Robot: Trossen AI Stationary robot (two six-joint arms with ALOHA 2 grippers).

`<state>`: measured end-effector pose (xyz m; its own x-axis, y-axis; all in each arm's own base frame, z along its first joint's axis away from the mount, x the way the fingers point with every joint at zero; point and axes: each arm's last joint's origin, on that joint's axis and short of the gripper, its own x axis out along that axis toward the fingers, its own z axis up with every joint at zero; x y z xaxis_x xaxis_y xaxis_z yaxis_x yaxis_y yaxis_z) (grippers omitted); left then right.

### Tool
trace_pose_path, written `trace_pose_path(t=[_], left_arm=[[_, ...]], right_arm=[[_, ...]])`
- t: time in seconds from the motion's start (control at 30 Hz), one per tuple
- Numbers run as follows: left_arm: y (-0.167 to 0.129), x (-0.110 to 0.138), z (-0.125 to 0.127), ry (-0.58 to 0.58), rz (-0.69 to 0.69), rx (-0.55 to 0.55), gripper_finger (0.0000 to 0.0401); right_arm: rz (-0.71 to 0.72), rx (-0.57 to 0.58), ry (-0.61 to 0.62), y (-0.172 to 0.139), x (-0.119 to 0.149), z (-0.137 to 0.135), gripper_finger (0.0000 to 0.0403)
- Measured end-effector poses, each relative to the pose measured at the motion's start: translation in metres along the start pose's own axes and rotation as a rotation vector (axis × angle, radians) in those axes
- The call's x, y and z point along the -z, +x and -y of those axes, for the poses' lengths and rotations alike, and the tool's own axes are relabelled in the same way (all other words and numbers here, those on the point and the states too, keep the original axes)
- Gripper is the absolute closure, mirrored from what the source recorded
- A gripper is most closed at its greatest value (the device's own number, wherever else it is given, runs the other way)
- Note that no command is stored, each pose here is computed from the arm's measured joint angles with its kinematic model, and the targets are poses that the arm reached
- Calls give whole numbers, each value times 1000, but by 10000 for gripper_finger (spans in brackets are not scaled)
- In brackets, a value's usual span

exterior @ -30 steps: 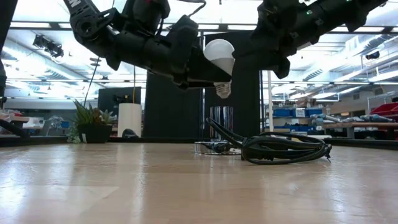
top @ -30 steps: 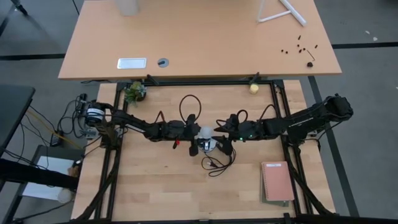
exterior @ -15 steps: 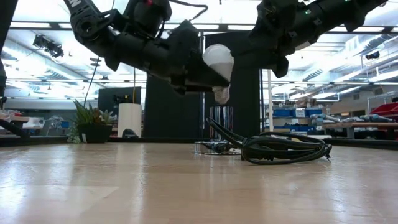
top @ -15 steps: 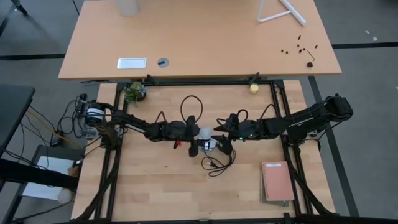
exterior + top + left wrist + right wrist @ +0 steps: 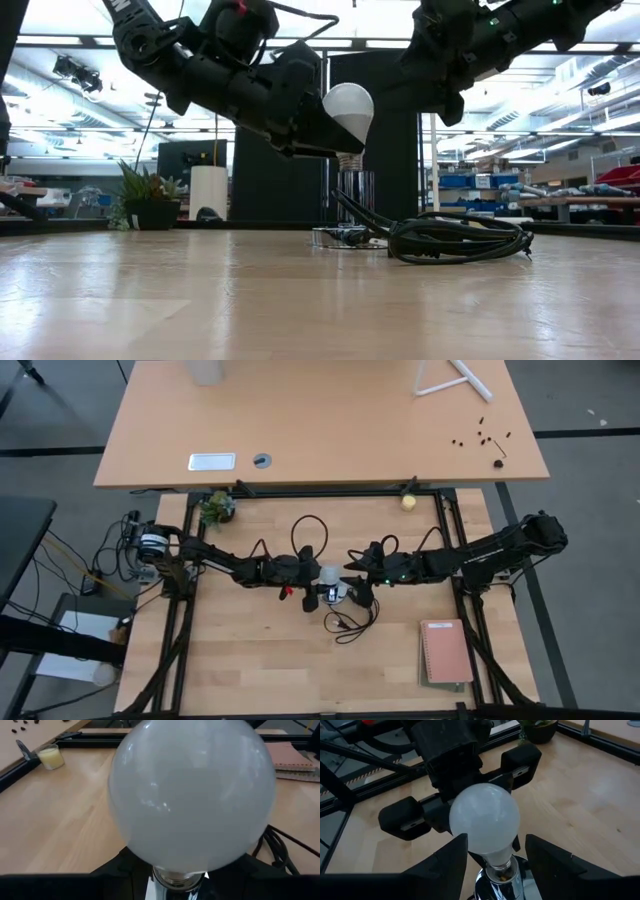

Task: Screw lightbulb
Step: Insert the light bulb into the lamp

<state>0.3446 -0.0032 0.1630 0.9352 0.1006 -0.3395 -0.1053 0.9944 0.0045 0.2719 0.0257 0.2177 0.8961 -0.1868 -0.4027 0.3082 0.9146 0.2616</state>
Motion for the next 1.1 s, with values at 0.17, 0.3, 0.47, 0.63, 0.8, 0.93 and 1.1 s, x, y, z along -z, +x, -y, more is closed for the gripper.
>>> trace_pose_path(t=[0.17, 0.3, 0.47, 0.63, 0.8, 0.93, 1.1], left_arm=[[2, 1, -5, -29, 1, 13, 231], [5, 3, -4, -45, -1, 39, 231], [7, 5, -4, -49, -10, 43, 231], [9, 10, -3, -24, -21, 61, 231], [13, 12, -3, 23, -23, 64, 231], [12, 13, -2, 24, -32, 68, 231], [12, 12, -1, 4, -27, 81, 221]], right_arm=[[6, 18, -10, 0, -1, 2, 194], [-41, 29, -37, 2, 2, 8, 194], [-155, 14, -19, 0, 12, 8, 194], [-240, 33, -25, 2, 27, 3, 194], [-196, 30, -30, 21, 36, -2, 194], [-192, 37, -47, 32, 43, 0, 194], [-187, 30, -44, 33, 41, 1, 194]])
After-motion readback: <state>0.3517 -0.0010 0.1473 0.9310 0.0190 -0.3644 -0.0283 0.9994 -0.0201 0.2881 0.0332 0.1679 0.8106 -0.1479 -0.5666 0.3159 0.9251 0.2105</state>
